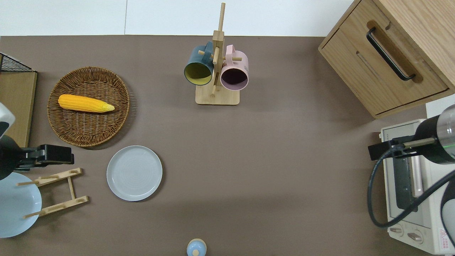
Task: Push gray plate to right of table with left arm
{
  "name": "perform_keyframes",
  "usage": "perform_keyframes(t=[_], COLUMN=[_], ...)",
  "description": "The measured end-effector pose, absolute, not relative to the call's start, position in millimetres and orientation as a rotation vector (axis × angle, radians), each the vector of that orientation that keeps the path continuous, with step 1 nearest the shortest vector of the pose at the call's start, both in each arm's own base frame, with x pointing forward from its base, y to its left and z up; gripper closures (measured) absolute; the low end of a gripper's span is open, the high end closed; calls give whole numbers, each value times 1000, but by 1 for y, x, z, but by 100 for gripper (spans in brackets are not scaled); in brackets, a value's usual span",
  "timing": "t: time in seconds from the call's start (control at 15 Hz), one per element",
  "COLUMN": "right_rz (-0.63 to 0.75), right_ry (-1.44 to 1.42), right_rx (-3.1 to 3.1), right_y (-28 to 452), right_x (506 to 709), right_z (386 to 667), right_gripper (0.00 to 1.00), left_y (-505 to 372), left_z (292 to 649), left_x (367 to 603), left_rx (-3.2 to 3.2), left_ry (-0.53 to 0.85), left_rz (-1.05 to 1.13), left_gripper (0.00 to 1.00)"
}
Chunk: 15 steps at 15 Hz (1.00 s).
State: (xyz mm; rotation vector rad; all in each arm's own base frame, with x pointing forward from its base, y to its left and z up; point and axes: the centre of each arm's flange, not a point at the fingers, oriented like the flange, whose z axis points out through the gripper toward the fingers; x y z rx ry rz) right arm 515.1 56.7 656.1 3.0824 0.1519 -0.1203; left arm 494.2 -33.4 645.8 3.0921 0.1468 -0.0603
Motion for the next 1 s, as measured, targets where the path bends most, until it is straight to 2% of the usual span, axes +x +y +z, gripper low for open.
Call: perform_keyframes(t=[1.0], right_rz=[-120], right_ry=[152], right_rx=[3082], right_y=[57], right_x=[515], right_z=[656], right_gripper=[0], left_y=[-32], left_z=[649], left_x=[490], left_rx=[3094], left_ry=[156], left_rz=[-64], left_gripper=[0])
